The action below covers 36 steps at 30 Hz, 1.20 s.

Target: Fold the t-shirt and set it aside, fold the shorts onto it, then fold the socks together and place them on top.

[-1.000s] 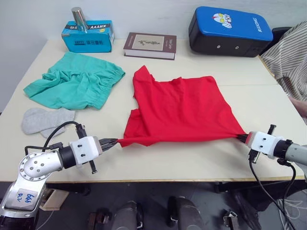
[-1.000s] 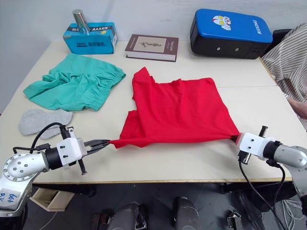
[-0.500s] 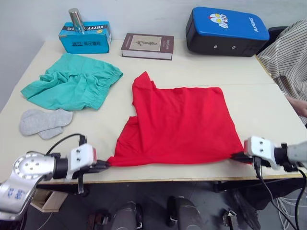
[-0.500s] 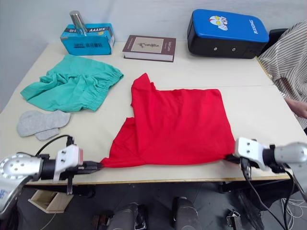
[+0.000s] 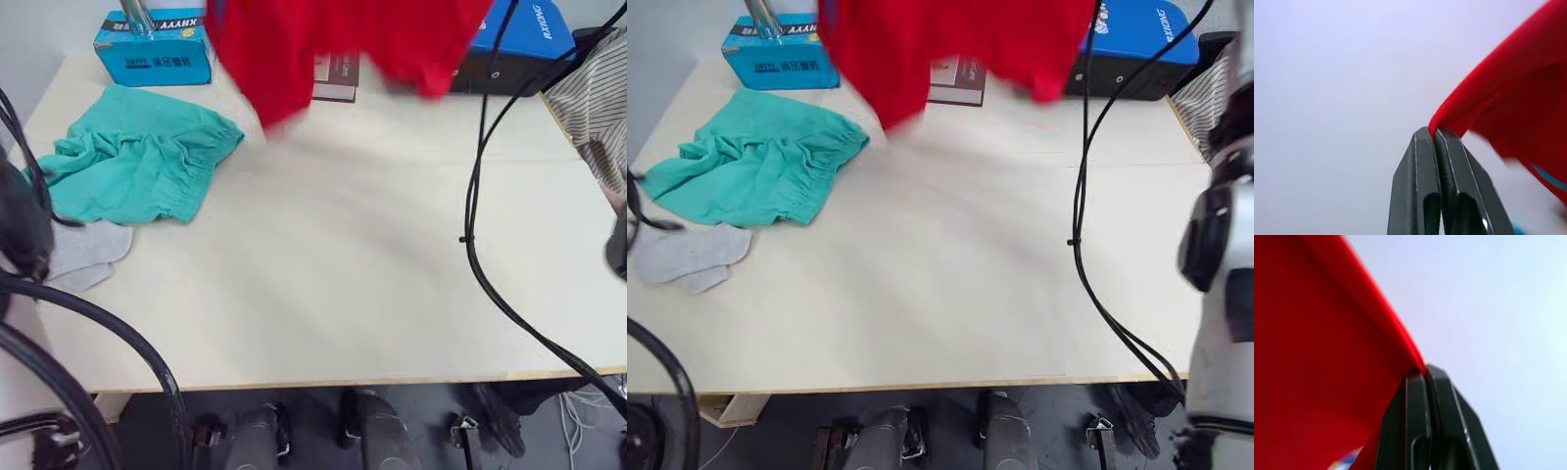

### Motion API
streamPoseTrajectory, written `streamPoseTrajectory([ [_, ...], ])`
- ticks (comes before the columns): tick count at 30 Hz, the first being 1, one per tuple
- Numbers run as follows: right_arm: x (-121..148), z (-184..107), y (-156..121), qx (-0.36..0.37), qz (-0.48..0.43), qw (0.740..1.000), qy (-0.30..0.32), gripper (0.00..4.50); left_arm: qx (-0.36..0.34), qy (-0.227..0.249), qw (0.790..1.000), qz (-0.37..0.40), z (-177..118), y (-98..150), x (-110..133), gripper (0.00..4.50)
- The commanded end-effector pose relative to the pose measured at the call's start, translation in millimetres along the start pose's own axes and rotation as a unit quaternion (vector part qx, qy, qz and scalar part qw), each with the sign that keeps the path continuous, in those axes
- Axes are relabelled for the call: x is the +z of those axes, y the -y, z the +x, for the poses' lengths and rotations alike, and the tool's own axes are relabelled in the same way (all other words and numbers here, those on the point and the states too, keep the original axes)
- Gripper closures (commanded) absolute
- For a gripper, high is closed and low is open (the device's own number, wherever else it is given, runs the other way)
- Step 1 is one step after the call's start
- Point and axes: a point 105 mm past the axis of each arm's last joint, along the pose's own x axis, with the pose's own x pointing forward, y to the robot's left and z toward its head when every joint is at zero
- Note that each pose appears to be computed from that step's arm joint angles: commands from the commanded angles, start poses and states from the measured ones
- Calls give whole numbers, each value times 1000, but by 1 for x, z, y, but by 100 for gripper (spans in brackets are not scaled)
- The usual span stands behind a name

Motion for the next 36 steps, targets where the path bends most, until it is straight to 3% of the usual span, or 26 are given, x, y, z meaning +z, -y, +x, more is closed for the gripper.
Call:
streamPoseTrajectory([
  [1, -21, -13, 14, -10, -17, 999, -28, 450, -57, 1, 997, 46, -9, 12, -9, 449],
  [5, -64, -44, -28, 94, -9, 994, -60, 450, -204, 38, 976, 65, -34, 78, -31, 449],
  [7, -92, -76, -66, 181, -3, 981, -76, 450, -305, 52, 950, 41, -66, 126, -52, 449],
  [10, -115, -132, -115, 308, 5, 949, -72, 450, -401, 61, 914, -24, -120, 179, -67, 449],
  [13, -123, -194, -150, 400, 39, 913, -71, 450, -484, 18, 871, -81, -195, 232, -72, 449],
  [16, -123, -260, -176, 466, 87, 875, -104, 450, -546, -48, 824, -145, -270, 277, -53, 449],
  [19, -117, -315, -189, 534, 89, 830, -132, 450, -579, -111, 787, -180, -316, 296, -39, 449],
  [23, -119, -366, -188, 572, 99, 792, -190, 450, -565, -164, 780, -215, -334, 298, -32, 449],
  [26, -114, -376, -185, 579, 114, 780, -209, 450, -557, -173, 777, -238, -340, 301, -23, 449],
  [30, -103, -399, -182, 633, 141, 724, -237, 450, -545, -192, 770, -271, -342, 303, -19, 449],
  [32, -101, -407, -179, 649, 156, 699, -256, 450, -556, -194, 755, -290, -346, 303, -15, 449],
  [36, -101, -409, -178, 655, 164, 686, -273, 450, -560, -193, 740, -320, -345, 301, -12, 449],
])
